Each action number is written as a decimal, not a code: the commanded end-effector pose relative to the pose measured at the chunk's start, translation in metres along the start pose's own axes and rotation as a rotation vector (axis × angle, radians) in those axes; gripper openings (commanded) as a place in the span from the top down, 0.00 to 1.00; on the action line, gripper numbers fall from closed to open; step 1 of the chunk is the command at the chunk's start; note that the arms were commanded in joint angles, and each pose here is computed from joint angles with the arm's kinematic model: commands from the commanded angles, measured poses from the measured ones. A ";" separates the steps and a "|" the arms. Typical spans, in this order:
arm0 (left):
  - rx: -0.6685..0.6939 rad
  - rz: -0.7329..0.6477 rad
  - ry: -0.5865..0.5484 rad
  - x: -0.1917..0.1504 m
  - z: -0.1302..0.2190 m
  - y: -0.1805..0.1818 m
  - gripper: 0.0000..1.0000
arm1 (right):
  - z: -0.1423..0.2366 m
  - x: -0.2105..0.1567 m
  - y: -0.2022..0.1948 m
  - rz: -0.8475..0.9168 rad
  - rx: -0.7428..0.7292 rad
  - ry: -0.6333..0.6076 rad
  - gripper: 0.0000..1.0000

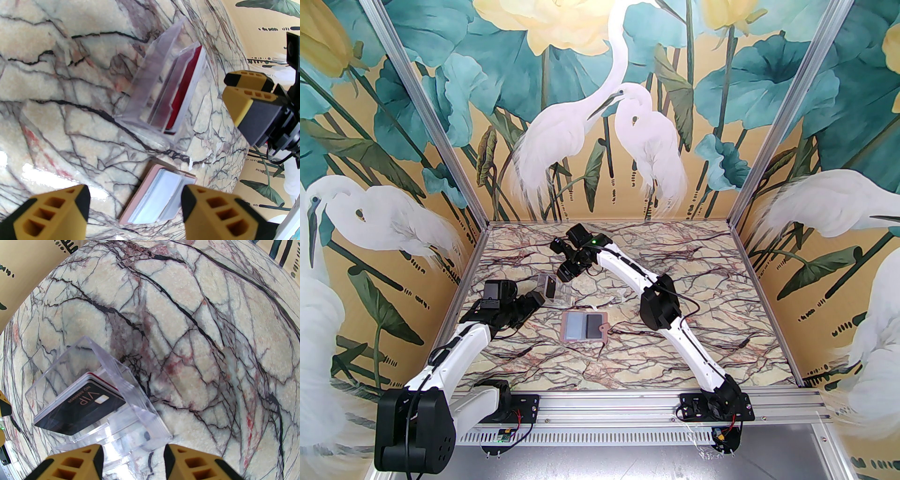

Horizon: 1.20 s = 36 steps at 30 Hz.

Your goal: Put the credit cards into the card holder

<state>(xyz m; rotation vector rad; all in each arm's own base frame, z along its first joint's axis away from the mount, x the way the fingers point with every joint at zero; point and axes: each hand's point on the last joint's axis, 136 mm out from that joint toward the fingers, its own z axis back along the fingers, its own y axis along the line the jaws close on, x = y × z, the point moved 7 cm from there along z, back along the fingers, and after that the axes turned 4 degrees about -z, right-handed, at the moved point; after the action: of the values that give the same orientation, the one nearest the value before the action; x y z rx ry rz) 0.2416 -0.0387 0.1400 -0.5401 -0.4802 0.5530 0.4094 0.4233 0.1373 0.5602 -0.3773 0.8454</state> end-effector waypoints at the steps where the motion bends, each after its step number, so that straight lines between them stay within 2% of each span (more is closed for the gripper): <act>1: -0.060 0.013 0.002 0.003 -0.006 -0.004 0.31 | -0.023 -0.011 -0.007 0.007 0.010 0.028 0.51; 13: -0.118 0.033 0.022 0.014 -0.030 -0.008 0.33 | -0.043 -0.017 -0.015 0.002 0.012 0.026 0.55; 16: -0.115 0.034 0.034 0.018 -0.040 -0.006 0.33 | -0.046 -0.018 -0.019 -0.006 -0.015 0.032 0.64; 20: -0.146 0.037 0.045 0.026 -0.052 -0.010 0.33 | -0.039 -0.015 -0.022 -0.046 -0.075 0.027 0.81; 23: -0.179 0.033 0.036 0.034 -0.056 -0.016 0.32 | -0.031 -0.015 -0.025 -0.099 -0.126 0.024 0.88; 29: -0.239 0.036 0.065 0.048 -0.072 -0.028 0.31 | -0.010 -0.022 -0.031 -0.253 -0.235 -0.001 0.92; 36: -0.288 0.022 0.074 0.052 -0.077 -0.034 0.31 | 0.015 -0.050 -0.056 -0.403 -0.406 -0.037 0.95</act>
<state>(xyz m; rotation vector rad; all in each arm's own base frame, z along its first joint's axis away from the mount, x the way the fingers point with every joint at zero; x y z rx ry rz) 0.3262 -0.0617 0.1097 -0.8253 -0.4436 0.4886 0.4245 0.3812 0.1140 0.3413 -0.4705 0.4832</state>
